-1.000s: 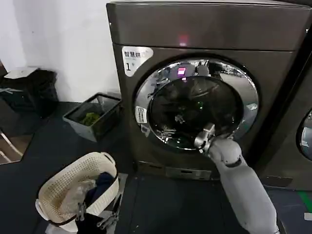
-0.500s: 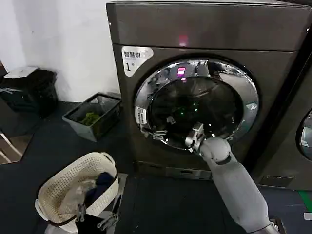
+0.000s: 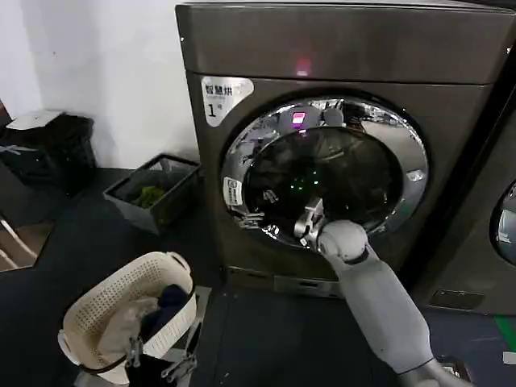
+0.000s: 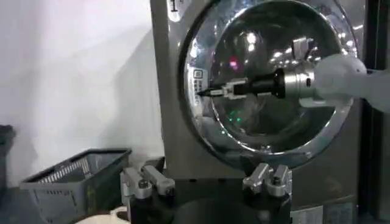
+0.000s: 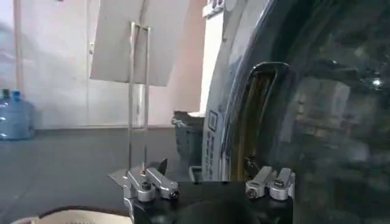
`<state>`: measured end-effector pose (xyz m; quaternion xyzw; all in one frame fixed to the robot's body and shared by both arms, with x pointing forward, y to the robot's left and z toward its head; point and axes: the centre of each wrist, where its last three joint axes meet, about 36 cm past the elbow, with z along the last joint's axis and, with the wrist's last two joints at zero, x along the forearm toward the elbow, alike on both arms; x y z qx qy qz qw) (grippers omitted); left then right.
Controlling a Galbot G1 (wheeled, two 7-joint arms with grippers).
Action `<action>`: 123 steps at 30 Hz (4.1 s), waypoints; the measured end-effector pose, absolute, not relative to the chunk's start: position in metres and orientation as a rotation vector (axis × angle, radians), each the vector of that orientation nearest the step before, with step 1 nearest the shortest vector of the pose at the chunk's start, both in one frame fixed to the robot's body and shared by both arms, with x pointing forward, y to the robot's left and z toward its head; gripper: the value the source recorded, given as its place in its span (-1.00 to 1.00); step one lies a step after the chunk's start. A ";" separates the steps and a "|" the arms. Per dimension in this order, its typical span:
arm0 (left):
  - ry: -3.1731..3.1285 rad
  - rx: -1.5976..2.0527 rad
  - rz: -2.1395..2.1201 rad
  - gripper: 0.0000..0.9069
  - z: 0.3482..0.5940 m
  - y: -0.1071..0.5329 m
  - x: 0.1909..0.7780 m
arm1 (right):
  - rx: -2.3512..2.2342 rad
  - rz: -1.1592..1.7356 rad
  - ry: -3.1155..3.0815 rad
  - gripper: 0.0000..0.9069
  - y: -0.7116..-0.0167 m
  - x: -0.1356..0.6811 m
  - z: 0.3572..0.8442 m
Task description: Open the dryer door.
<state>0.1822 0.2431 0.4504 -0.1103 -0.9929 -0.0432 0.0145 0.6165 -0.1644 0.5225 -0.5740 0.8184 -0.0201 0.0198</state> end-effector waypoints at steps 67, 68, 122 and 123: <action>-2.826 -1.241 0.097 1.00 0.431 0.353 0.426 | -2.289 -0.213 2.107 1.00 -0.360 0.468 0.507; -2.817 -1.255 0.103 1.00 0.430 0.350 0.429 | -2.270 -0.209 2.123 1.00 -0.367 0.466 0.507; -2.291 -2.134 0.122 1.00 0.440 0.074 0.502 | 1.024 -0.461 2.784 1.00 -0.586 0.160 0.582; -2.285 -2.142 0.124 1.00 0.441 0.070 0.502 | 1.078 -0.467 2.761 1.00 -0.589 0.157 0.585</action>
